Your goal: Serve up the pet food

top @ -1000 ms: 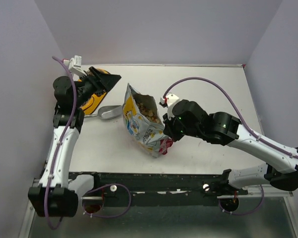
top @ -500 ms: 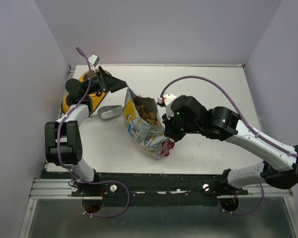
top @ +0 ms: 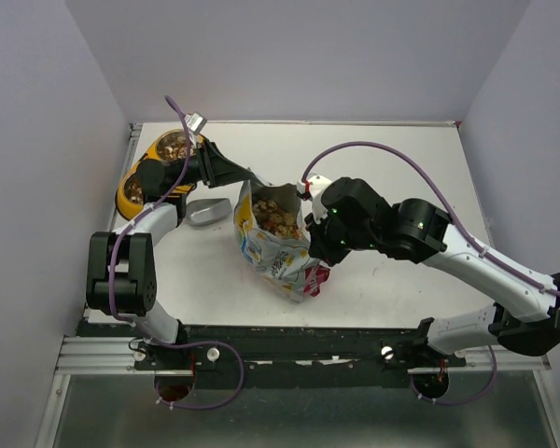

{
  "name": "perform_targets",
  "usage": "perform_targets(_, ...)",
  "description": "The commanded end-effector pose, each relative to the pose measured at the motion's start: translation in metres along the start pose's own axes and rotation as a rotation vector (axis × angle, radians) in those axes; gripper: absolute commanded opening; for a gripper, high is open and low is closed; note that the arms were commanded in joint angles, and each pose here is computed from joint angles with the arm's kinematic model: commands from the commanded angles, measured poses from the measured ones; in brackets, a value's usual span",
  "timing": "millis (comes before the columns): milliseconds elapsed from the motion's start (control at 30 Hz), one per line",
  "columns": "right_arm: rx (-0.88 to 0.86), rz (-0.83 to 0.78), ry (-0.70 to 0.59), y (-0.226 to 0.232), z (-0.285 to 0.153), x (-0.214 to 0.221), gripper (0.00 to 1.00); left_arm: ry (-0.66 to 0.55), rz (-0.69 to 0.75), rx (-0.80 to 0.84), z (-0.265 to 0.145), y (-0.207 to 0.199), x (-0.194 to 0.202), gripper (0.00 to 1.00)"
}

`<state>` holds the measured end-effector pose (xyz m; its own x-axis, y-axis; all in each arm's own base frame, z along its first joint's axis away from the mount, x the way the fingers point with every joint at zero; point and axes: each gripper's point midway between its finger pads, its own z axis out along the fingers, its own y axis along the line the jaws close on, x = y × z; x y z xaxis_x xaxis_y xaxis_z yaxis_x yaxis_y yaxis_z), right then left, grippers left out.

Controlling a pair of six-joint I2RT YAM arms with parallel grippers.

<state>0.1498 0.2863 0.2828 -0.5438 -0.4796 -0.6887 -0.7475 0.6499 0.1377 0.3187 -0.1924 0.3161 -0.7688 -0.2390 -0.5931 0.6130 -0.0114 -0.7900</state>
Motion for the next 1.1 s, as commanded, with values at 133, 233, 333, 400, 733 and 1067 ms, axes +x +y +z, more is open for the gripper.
perform_targets(133,-0.010,0.006,-0.021,0.001,-0.011,-0.009,0.01,0.002,0.345,0.092,0.001,-0.036,0.002,0.41)
perform_targets(233,-0.002,0.004,-0.021,-0.001,-0.010,-0.009,0.01,0.016,0.352,0.096,0.003,-0.038,0.005,0.33)
perform_targets(333,0.015,0.001,-0.027,-0.004,-0.010,-0.010,0.01,0.031,0.362,0.099,0.002,-0.040,0.009,0.19)
perform_targets(400,0.036,-0.002,-0.025,-0.008,-0.010,-0.009,0.01,0.024,0.372,0.089,0.000,-0.040,0.008,0.04)
perform_targets(733,0.172,0.003,0.058,-0.037,-0.022,0.024,0.01,-0.276,0.481,-0.488,-0.037,0.002,-0.070,0.00)
perform_targets(1067,0.106,0.060,0.028,-0.022,-0.020,0.016,0.01,-0.407,0.305,-0.807,-0.060,-0.013,-0.077,0.47)
